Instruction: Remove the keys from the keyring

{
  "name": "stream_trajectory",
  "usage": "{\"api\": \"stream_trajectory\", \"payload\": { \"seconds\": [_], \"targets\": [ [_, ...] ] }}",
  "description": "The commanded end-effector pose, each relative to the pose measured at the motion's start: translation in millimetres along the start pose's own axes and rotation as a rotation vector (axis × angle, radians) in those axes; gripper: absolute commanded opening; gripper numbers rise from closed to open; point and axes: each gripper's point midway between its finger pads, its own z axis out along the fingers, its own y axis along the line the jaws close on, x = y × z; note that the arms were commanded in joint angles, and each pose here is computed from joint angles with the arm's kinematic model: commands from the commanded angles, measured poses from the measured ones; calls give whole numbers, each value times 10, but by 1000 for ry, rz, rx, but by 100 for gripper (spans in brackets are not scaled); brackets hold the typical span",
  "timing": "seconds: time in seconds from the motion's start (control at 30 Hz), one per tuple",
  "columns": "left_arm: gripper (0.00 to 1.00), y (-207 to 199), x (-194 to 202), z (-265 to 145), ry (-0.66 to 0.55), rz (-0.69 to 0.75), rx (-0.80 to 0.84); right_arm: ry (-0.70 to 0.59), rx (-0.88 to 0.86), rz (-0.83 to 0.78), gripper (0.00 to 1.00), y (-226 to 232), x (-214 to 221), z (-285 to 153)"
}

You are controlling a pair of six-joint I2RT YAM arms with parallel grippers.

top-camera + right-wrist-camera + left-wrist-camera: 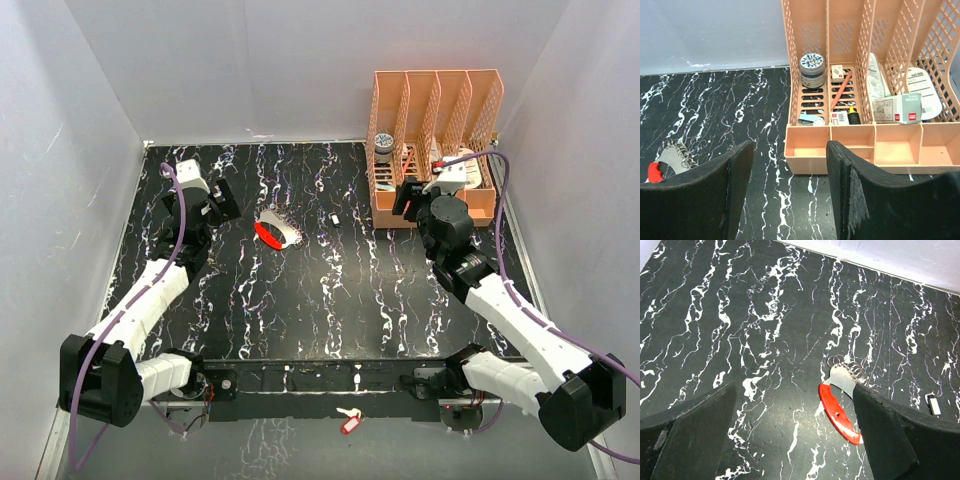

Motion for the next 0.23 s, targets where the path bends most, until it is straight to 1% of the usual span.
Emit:
{"api": "stream_trajectory", "payload": {
  "seconds": [0.0, 0.07, 0.2],
  "targets": [
    [99, 120, -115, -108, -45, -14, -57, -77, 51, 27, 58, -109, -228, -81],
    [99, 163, -127, -132, -63, -17, -74, -82, 56, 23, 58, -125, -242, -89],
    [99, 104, -130, -124, -64, -12, -42, -80, 60, 18, 58, -131, -234, -84]
  ]
}}
